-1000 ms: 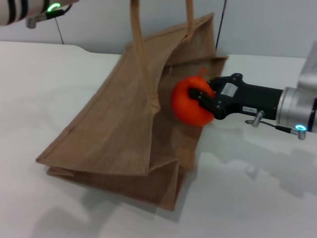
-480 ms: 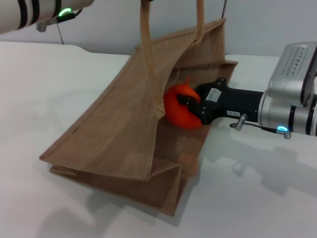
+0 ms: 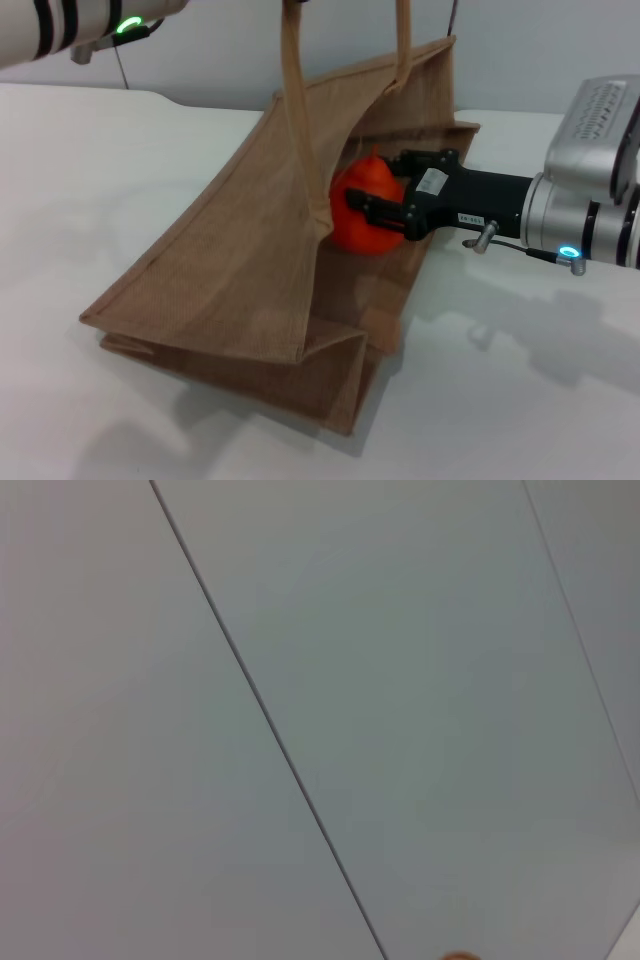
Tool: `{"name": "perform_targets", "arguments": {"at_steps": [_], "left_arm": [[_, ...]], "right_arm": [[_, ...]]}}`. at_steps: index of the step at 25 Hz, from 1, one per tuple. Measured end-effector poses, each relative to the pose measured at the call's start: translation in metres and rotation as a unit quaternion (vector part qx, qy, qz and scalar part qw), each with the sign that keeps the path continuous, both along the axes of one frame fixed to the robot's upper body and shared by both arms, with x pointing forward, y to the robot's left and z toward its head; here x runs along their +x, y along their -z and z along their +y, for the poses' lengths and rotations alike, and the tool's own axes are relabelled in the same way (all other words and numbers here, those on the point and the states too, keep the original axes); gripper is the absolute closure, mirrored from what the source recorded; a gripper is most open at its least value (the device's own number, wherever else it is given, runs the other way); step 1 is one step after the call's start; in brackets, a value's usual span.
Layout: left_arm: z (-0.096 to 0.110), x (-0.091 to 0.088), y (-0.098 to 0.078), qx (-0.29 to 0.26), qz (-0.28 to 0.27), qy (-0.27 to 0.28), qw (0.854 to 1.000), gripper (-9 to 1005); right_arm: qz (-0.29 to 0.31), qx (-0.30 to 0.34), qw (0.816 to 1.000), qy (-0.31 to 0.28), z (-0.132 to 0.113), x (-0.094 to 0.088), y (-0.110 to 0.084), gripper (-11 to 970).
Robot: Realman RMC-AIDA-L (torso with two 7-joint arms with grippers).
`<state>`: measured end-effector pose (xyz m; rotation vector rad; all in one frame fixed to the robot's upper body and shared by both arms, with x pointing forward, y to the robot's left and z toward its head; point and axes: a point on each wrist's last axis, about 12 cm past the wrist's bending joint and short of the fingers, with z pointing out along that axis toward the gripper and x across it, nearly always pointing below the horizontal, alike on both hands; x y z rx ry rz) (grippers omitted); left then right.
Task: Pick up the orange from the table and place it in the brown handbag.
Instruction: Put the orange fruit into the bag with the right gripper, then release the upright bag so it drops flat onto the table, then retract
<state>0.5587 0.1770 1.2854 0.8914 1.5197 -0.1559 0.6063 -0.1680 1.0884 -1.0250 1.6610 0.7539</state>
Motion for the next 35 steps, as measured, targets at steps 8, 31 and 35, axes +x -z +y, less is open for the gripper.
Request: {"name": "perform_targets", "arguments": {"at_steps": [8, 31, 35], "left_arm": [[0.000, 0.000, 0.001, 0.002, 0.000, -0.001, 1.000, 866], [0.010, -0.003, 0.012, 0.022, -0.004, -0.011, 1.000, 710], [0.016, -0.002, 0.015, 0.007, -0.003, -0.029, 1.000, 628]], "right_arm": [[0.013, 0.006, 1.000, 0.008, 0.001, 0.002, 0.002, 330], [0.042, 0.016, 0.997, 0.066, -0.026, 0.005, 0.008, 74], [0.046, 0.009, 0.995, 0.089, -0.039, 0.007, 0.010, 74]]}}
